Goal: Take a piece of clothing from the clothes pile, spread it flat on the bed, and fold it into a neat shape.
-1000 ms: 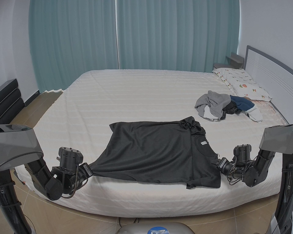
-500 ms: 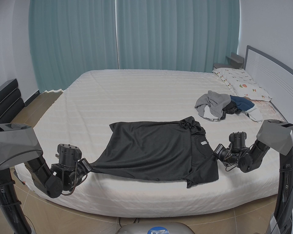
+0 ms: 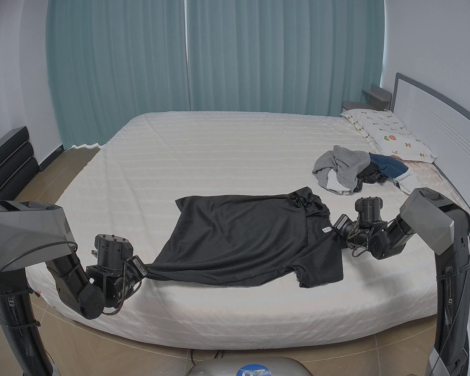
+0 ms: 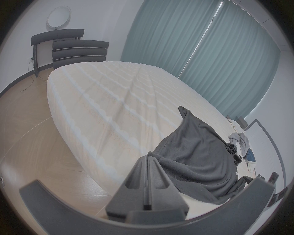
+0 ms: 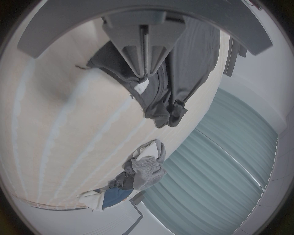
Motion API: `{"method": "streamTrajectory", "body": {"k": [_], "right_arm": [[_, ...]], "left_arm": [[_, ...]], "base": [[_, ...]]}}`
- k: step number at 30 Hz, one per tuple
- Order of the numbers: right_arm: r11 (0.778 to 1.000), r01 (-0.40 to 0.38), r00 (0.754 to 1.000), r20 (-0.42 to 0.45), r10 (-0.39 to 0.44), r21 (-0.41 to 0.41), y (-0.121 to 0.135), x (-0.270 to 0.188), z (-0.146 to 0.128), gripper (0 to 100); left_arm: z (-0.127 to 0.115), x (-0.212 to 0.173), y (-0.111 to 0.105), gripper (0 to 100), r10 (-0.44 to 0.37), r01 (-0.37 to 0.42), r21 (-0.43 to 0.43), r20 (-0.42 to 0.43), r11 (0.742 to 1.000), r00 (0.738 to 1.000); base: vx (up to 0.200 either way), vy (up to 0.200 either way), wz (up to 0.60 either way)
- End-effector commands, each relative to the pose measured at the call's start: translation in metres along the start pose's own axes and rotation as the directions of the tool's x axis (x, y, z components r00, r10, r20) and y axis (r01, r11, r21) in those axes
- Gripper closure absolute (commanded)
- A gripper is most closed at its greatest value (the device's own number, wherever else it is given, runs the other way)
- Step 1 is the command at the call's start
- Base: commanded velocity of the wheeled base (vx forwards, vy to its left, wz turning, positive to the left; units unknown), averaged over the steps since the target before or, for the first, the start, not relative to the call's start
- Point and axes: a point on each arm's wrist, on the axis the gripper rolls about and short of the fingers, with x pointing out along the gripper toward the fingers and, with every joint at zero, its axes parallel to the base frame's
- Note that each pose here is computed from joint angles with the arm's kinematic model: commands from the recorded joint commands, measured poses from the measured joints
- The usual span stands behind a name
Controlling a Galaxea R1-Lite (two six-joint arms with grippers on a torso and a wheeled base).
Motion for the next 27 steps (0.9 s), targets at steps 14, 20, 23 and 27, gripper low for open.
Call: {"method": "streamTrajectory", "body": {"k": [14, 20, 23, 27], "right_arm": [[1.0, 0.013, 1.0, 0.024, -0.013, 0.004, -0.01, 0.007, 0.004, 0], [1.0, 0.013, 1.0, 0.006, -0.013, 0.024, -0.015, -0.029, 0.023, 0], [0.999, 0.029, 1.0, -0.011, -0.029, 0.028, -0.02, -0.035, 0.019, 0], [0.999, 0.036, 0.996, -0.084, -0.034, 0.021, -0.032, -0.056, 0.004, 0]], "left_arm": [[-0.003, 0.003, 0.002, 100, 0.008, -0.008, -0.002, -0.009, 1.0, 1.0], [-0.003, 0.002, 0.002, 100, 0.007, -0.007, -0.002, -0.011, 1.0, 1.0], [-0.002, 0.001, 0.002, 100, 0.004, -0.004, -0.002, -0.011, 1.0, 1.0], [-0.002, 0.0, 0.002, 100, 0.002, -0.002, -0.001, -0.012, 1.0, 1.0]], "base": [[0.0, 0.0, 0.0], [0.0, 0.0, 0.0], [0.0, 0.0, 0.0], [0.0, 0.0, 0.0]]}}
